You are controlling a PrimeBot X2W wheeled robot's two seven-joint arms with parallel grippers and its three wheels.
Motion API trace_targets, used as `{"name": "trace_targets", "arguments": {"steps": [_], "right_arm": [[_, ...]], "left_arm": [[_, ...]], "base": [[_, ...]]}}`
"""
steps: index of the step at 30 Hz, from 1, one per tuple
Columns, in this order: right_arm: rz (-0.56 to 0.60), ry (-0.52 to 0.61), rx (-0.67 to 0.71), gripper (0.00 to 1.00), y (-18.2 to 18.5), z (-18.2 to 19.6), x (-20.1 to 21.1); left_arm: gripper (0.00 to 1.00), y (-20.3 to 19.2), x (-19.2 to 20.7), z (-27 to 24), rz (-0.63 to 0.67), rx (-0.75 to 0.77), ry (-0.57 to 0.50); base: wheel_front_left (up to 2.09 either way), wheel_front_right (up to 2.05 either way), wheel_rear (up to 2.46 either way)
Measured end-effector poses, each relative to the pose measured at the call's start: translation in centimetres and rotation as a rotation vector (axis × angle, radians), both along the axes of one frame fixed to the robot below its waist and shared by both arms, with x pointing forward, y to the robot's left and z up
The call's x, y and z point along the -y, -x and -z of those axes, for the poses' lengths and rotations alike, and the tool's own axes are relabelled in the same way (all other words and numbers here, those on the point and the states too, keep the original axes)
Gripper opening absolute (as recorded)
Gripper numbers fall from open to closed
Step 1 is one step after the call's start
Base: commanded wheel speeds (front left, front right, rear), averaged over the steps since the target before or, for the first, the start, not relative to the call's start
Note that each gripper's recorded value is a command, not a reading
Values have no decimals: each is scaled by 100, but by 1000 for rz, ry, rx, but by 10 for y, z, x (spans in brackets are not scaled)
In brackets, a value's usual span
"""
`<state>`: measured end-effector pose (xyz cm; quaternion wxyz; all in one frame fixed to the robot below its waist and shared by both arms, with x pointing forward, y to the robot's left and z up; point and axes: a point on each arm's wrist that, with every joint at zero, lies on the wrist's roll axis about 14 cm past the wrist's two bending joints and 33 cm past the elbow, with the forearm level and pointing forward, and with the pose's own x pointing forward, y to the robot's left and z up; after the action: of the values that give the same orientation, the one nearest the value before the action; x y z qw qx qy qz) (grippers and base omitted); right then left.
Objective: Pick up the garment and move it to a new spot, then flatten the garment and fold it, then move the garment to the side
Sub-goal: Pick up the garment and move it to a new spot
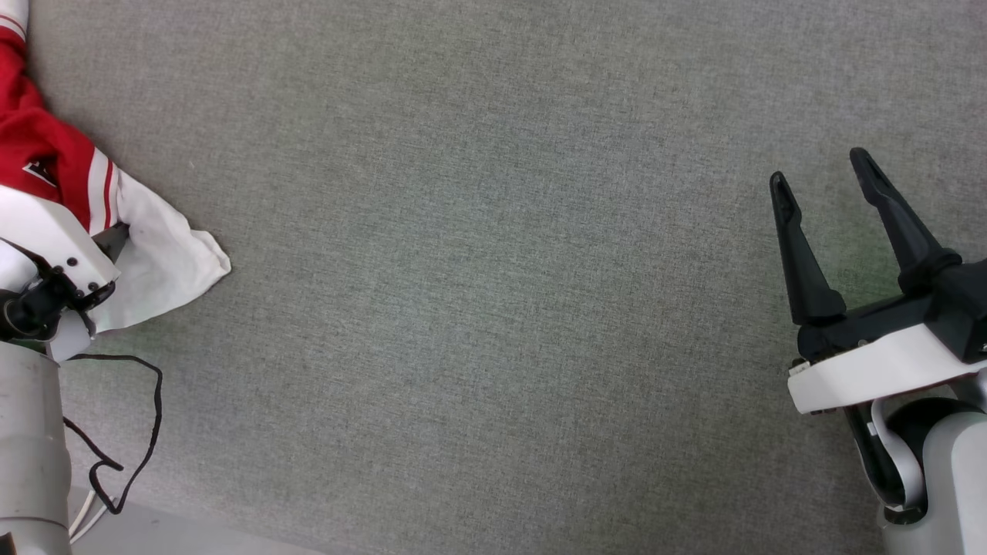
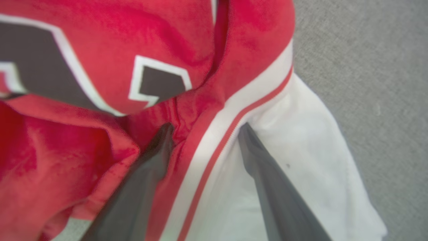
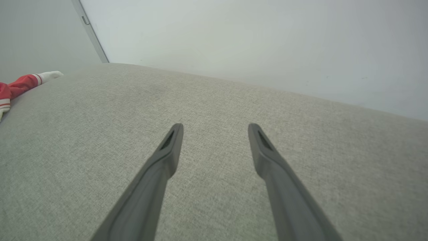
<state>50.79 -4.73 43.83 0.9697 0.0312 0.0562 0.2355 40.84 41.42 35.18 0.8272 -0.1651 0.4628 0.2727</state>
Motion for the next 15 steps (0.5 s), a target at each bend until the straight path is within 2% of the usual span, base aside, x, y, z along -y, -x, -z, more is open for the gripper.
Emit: {"name": "trace_targets", "arguments": {"steps": [1,2,3,9,15], "right_arm": [[1,0,1,100,0,0,0],[1,0,1,100,0,0,0],[0,-1,3,100,0,-1,0],[0,-5,28,100,2,-15,-2],[11,-23,54,100,15,-35,-3]], "left_arm": [[82,0,0,1,-8,1,4],[27,0,0,0,-12,6,1],[0,0,-2,-2,-21,20,-10],[0,-11,-10,-28,17,155,-136],[0,-37,-28,-110,74,440,-358]], "base": [[0,0,0],[0,0,0],[0,0,0],[0,0,0],[0,0,0]]}}
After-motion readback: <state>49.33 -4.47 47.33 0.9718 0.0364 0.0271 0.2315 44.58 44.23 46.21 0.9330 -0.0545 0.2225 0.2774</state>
